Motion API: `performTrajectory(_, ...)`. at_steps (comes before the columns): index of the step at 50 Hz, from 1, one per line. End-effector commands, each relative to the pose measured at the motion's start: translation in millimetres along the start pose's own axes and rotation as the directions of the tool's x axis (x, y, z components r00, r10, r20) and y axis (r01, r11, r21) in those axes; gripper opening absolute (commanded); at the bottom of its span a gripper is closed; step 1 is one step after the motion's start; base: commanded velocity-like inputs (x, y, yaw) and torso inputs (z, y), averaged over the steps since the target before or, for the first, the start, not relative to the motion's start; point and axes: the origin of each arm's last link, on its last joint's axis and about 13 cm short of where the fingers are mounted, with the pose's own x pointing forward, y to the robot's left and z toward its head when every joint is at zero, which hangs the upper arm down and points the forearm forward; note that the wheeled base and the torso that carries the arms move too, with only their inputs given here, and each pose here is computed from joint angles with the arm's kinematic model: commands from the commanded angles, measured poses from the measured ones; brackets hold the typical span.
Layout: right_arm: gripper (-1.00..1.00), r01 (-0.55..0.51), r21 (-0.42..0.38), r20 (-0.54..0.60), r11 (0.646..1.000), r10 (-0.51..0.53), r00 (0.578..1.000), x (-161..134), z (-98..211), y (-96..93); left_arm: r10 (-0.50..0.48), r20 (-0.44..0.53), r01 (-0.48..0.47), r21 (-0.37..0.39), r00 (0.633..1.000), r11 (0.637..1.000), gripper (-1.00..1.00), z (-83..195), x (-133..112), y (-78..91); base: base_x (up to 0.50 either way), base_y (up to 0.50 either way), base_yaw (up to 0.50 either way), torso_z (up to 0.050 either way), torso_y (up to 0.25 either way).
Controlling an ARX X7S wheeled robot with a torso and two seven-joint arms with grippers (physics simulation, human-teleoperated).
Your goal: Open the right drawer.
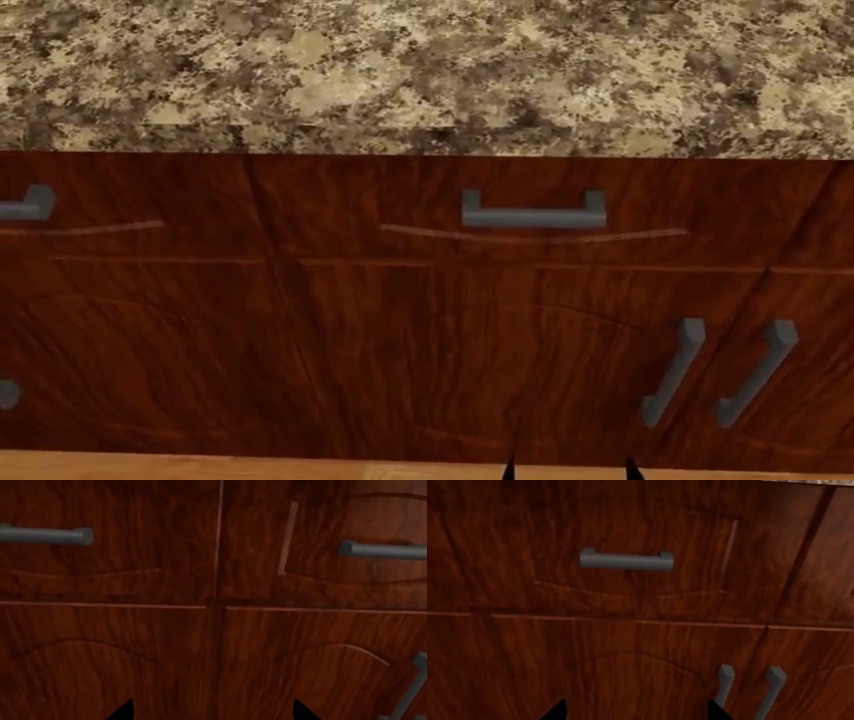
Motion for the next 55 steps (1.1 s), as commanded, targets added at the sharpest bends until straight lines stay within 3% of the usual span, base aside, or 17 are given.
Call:
performTrajectory(1, 1.0, 0.004, 0.002, 0.001, 1.0, -0.004, 1.0, 0.7, 1.8, -0.7, -0.002, 0.002, 0.002, -0.002, 1.0, 1.0, 1.0, -0.5, -0.1, 0.0, 0.11, 0.0, 0.0, 0.0, 0.0)
performTrajectory(55, 1.0, 0.016, -0.008, -0.006, 1.0, -0.016, 1.0, 0.7, 1.3, -1.3, 0.0, 0.005, 0.0, -0.009, 1.0, 1.0, 1.0, 0.5, 0.1, -0.1, 0.14, 0.03, 0.0, 0.0, 0.0)
